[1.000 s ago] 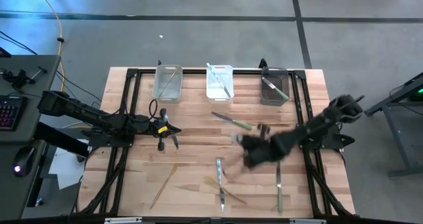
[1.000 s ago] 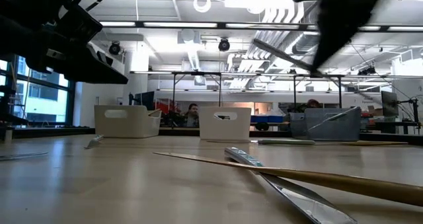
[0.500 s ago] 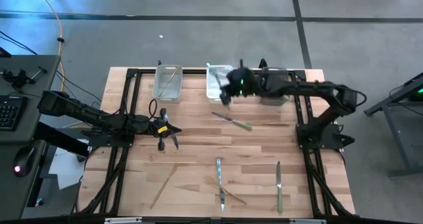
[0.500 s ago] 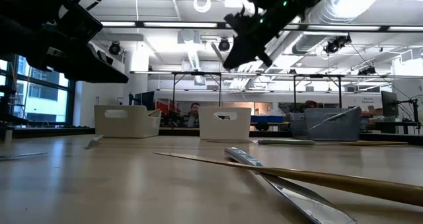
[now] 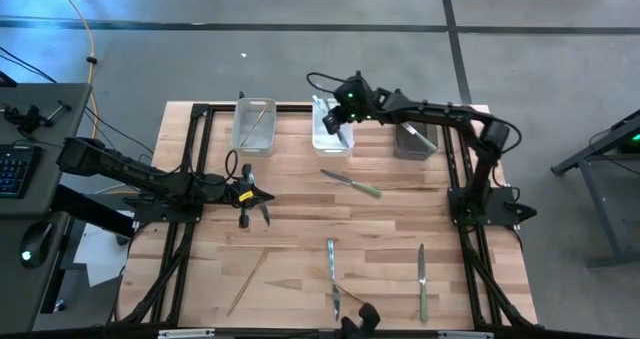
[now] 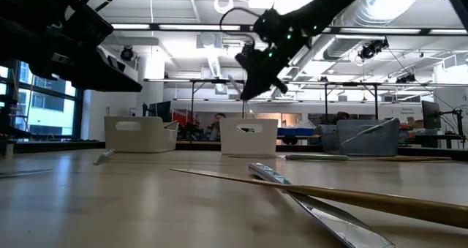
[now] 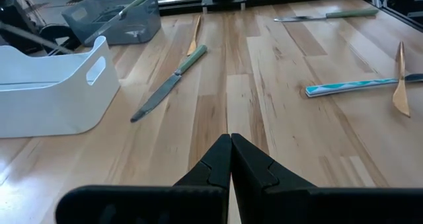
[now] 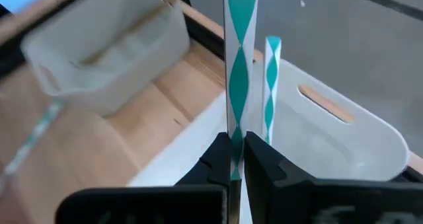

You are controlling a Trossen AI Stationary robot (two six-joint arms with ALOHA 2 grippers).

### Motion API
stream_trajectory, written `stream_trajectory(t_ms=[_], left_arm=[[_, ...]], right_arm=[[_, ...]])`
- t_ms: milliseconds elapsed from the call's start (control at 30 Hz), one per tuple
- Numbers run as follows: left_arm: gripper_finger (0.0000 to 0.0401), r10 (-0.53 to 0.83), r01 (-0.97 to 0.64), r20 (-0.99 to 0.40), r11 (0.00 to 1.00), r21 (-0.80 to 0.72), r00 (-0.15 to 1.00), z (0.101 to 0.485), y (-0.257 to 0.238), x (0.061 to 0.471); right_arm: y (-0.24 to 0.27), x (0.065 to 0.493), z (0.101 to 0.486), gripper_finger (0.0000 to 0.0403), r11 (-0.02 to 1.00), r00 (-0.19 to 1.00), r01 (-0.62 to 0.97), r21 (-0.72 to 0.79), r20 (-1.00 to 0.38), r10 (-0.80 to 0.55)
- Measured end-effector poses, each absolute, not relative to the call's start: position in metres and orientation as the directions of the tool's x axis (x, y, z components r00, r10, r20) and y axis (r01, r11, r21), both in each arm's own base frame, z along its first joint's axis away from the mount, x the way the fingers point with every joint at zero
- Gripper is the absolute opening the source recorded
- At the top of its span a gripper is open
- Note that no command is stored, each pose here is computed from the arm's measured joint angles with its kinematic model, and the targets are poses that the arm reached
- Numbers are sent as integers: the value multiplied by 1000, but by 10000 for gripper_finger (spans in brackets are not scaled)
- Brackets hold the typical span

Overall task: Sort silverware by color (type)
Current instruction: Put the bottom right blue table knife into the white bin, then put the top green table knife into the black bin

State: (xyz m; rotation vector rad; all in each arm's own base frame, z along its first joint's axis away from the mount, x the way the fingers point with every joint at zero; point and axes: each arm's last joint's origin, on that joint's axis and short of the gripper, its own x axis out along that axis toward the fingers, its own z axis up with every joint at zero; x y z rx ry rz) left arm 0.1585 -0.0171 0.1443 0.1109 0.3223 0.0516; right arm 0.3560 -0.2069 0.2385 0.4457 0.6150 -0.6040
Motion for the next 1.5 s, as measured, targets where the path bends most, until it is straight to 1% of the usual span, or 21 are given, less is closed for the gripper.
stream_trajectory(t_ms=[200, 400, 533, 700, 800, 867, 967, 1067, 1133, 1200, 1300, 1400, 1500], left_arm=[[0, 68, -33, -313, 993, 117, 947, 144, -17, 158], [0, 68, -33, -313, 993, 116, 947, 144, -17, 158], [0, 69, -33, -313, 992, 118, 947, 144, -17, 158], [0, 85, -48, -313, 991, 123, 946, 144, -17, 158], [0, 86, -49, -313, 991, 124, 946, 144, -17, 158], [0, 86, -49, -313, 991, 124, 946, 144, -17, 158], [0, 86, -49, -314, 991, 124, 945, 144, -17, 158], [0, 86, -48, -319, 991, 125, 944, 144, -17, 158], [0, 86, -48, -319, 991, 125, 944, 144, -17, 158], [0, 86, -48, -319, 991, 126, 944, 144, -17, 158], [0, 86, -48, -319, 991, 125, 944, 144, -17, 158], [0, 87, -49, -319, 991, 125, 944, 144, -17, 158], [0, 86, -49, -315, 991, 123, 945, 144, -17, 158]], right_arm=[[-217, 368, 212, 2, 741, 624, 646, 183, -686, -374], [-222, 371, 198, 9, 739, 601, 656, 156, -701, -385], [-225, 370, 192, 30, 737, 585, 660, 145, -715, -383], [-225, 371, 192, 71, 755, 588, 644, 125, -712, -384], [-222, 371, 199, 90, 776, 603, 621, 108, -699, -385], [-218, 370, 210, 94, 800, 618, 595, 83, -684, -389], [-203, 369, 230, 81, 837, 631, 547, 10, -662, -404], [-183, 366, 244, 46, 873, 641, 478, -96, -641, -422], [-172, 361, 244, 17, 885, 667, 451, -119, -614, -423], [-166, 350, 238, 5, 885, 695, 452, -112, -578, -428], [-156, 331, 219, 12, 895, 761, 444, -40, -511, -400], [-135, 312, 200, 6, 909, 824, 414, 39, -440, -357], [-110, 294, 192, 2, 915, 854, 394, 80, -400, -332]])
